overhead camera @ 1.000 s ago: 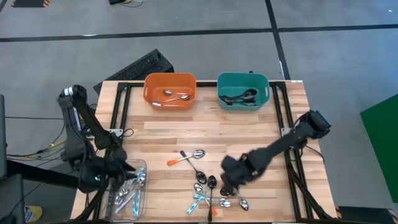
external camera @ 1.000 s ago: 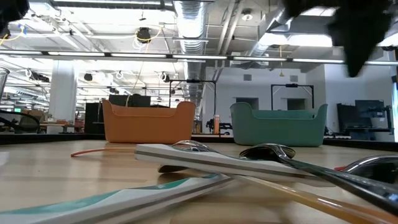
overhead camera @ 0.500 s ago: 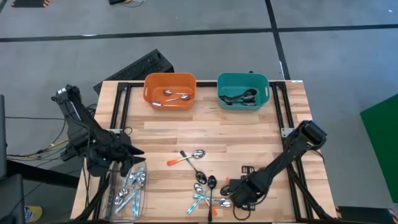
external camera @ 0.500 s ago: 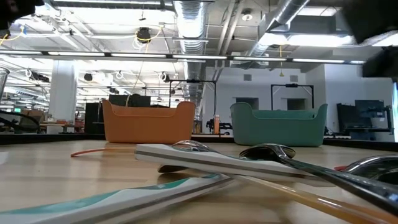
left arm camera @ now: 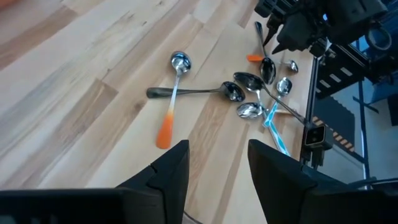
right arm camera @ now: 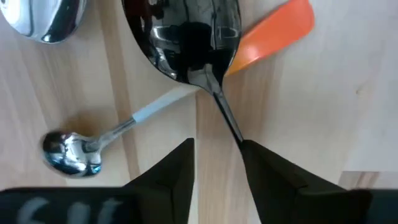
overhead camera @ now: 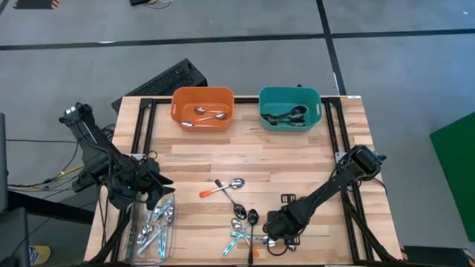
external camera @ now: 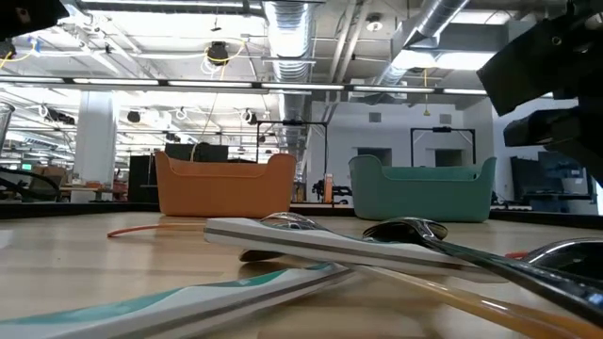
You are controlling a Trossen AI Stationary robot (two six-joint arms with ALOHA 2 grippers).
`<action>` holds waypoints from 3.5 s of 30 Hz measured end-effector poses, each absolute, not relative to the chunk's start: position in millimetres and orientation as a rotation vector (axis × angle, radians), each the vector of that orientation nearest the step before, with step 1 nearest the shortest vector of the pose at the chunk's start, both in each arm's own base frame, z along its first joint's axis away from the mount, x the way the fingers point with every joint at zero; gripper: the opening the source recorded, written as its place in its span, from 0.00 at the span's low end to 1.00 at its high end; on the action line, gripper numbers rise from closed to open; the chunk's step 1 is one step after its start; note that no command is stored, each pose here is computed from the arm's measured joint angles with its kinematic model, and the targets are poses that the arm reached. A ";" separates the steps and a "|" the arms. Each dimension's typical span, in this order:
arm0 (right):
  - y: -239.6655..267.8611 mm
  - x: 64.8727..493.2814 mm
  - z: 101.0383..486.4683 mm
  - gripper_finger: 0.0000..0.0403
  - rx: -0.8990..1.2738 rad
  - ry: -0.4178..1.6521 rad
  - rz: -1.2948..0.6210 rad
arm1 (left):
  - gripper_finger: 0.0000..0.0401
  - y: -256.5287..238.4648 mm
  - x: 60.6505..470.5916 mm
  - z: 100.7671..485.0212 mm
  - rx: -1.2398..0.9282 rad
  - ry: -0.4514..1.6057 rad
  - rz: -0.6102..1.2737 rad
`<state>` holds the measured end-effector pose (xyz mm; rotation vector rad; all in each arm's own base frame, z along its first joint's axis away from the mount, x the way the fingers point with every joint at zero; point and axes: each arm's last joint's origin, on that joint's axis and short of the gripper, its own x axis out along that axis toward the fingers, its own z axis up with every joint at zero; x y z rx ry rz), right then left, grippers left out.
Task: Sort silverware by color (type)
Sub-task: Put the black spoon into the blue bin
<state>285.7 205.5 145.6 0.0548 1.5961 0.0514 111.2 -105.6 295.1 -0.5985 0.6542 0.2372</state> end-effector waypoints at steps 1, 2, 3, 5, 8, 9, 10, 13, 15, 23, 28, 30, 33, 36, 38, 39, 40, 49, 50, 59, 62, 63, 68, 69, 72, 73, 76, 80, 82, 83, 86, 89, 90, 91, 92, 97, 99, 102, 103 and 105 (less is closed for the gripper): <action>204.6 286.3 145.4 0.39 0.055 1.596 0.047 | 0.37 -105.7 111.3 295.1 -0.600 0.655 0.237; 202.9 287.2 145.6 0.36 0.054 1.593 0.039 | 0.37 -105.7 111.3 295.1 -0.600 0.654 0.237; 201.4 287.5 146.5 0.33 0.056 1.592 0.034 | 0.37 -105.6 111.2 295.1 -0.600 0.653 0.238; 198.3 288.6 146.6 0.24 0.063 1.600 0.022 | 0.37 -105.5 111.3 295.2 -0.599 0.648 0.242; 191.9 290.3 149.7 0.09 0.092 1.611 0.001 | 0.37 -105.2 111.4 295.4 -0.595 0.637 0.248; 189.5 291.5 151.0 0.05 0.113 1.611 -0.008 | 0.37 -105.1 111.6 295.4 -0.594 0.636 0.249; 187.2 292.6 152.5 0.03 0.134 1.605 -0.024 | 0.37 -104.8 111.7 295.4 -0.595 0.635 0.251; 179.3 297.5 157.2 0.04 0.177 1.546 -0.123 | 0.37 -102.9 113.6 295.4 -0.598 0.630 0.267; 173.8 300.5 161.4 0.03 0.175 1.501 -0.163 | 0.37 -100.8 115.4 295.5 -0.600 0.624 0.283; 119.0 304.2 209.6 0.02 0.090 1.339 -0.300 | 0.37 -92.3 127.8 297.7 -0.631 0.626 0.297; 53.0 291.2 254.2 0.02 0.012 1.244 -0.471 | 0.37 -84.7 134.2 298.1 -0.619 0.622 0.323; 23.8 282.5 267.7 0.01 0.006 1.224 -0.514 | 0.37 -81.1 136.4 298.1 -0.603 0.619 0.339; -17.6 264.6 279.6 0.01 0.032 1.200 -0.559 | 0.37 -75.9 139.5 297.9 -0.612 0.627 0.356; -46.3 247.1 281.5 0.03 0.120 1.169 -0.518 | 0.37 -72.6 141.5 297.6 -0.646 0.629 0.377; -54.4 241.4 277.4 0.06 0.197 1.131 -0.442 | 0.37 -71.4 142.1 297.7 -0.663 0.621 0.393; -55.9 239.5 274.7 0.07 0.233 1.105 -0.395 | 0.37 -70.9 142.3 297.7 -0.666 0.617 0.399; -56.2 237.8 271.8 0.09 0.263 1.079 -0.350 | 0.37 -70.6 142.4 297.8 -0.669 0.612 0.405; -9.3 241.7 244.1 0.22 0.308 1.014 -0.103 | 0.37 -66.9 144.1 297.8 -0.650 0.607 0.421; 1.2 241.1 240.1 0.24 0.302 1.024 -0.072 | 0.37 -66.4 144.4 297.8 -0.641 0.607 0.421; 89.1 247.6 200.6 0.51 0.085 1.065 0.164 | 0.38 -56.5 148.5 297.8 -0.587 0.602 0.461; 108.8 248.6 182.2 0.55 0.041 1.125 0.205 | 0.38 -54.1 149.6 297.6 -0.594 0.601 0.474; 114.0 249.1 175.9 0.55 0.035 1.144 0.209 | 0.38 -53.7 149.8 297.6 -0.595 0.601 0.476; 131.4 254.3 150.4 0.52 -0.006 1.185 0.242 | 0.38 -54.4 150.0 297.2 -0.601 0.617 0.458; 133.1 256.2 146.1 0.51 -0.010 1.187 0.242 | 0.38 -54.6 150.0 297.1 -0.602 0.622 0.454; 134.6 261.0 137.7 0.48 -0.016 1.188 0.236 | 0.38 -54.9 149.9 297.0 -0.608 0.631 0.444; 135.1 262.6 135.1 0.47 -0.020 1.187 0.230 | 0.38 -55.0 150.0 296.9 -0.608 0.632 0.444; 135.4 265.3 128.6 0.43 -0.029 1.186 0.215 | 0.38 -54.9 149.9 297.0 -0.609 0.631 0.444; 135.3 265.1 127.1 0.36 -0.037 1.190 0.214 | 0.38 -54.8 150.0 296.9 -0.615 0.631 0.447; 135.2 265.0 126.9 0.31 -0.058 1.188 0.227 | 0.38 -54.8 150.0 296.9 -0.616 0.631 0.447; 134.9 264.8 126.7 0.29 -0.067 1.192 0.231 | 0.38 -54.8 150.0 296.9 -0.617 0.631 0.447; 133.3 262.2 125.6 0.22 -0.080 1.223 0.225 | 0.38 -54.8 150.0 297.0 -0.616 0.631 0.447; 130.1 260.4 124.5 0.13 -0.088 1.256 0.212 | 0.38 -54.8 150.0 296.9 -0.616 0.631 0.447; 128.6 260.4 124.4 0.09 -0.086 1.264 0.206 | 0.38 -54.8 150.0 296.9 -0.616 0.631 0.447; 128.0 260.5 124.6 0.06 -0.085 1.267 0.205 | 0.38 -54.8 150.0 296.9 -0.616 0.631 0.447; 126.6 261.1 124.7 0.04 -0.079 1.269 0.204 | 0.38 -54.8 150.0 297.0 -0.616 0.631 0.447; 119.7 262.5 131.1 0.04 -0.027 1.255 0.186 | 0.38 -54.8 150.0 296.9 -0.616 0.631 0.447; 115.8 260.7 137.2 0.04 -0.007 1.244 0.172 | 0.38 -54.8 150.0 296.9 -0.620 0.630 0.449; 106.0 256.6 148.8 0.04 0.008 1.236 0.132 | 0.37 -54.7 150.0 296.9 -0.623 0.630 0.450; 102.4 256.6 155.1 0.03 0.017 1.214 0.116 | 0.37 -54.7 150.0 296.9 -0.623 0.630 0.450; 93.9 255.2 169.5 0.03 0.030 1.171 0.073 | 0.37 -54.7 150.0 296.9 -0.621 0.630 0.450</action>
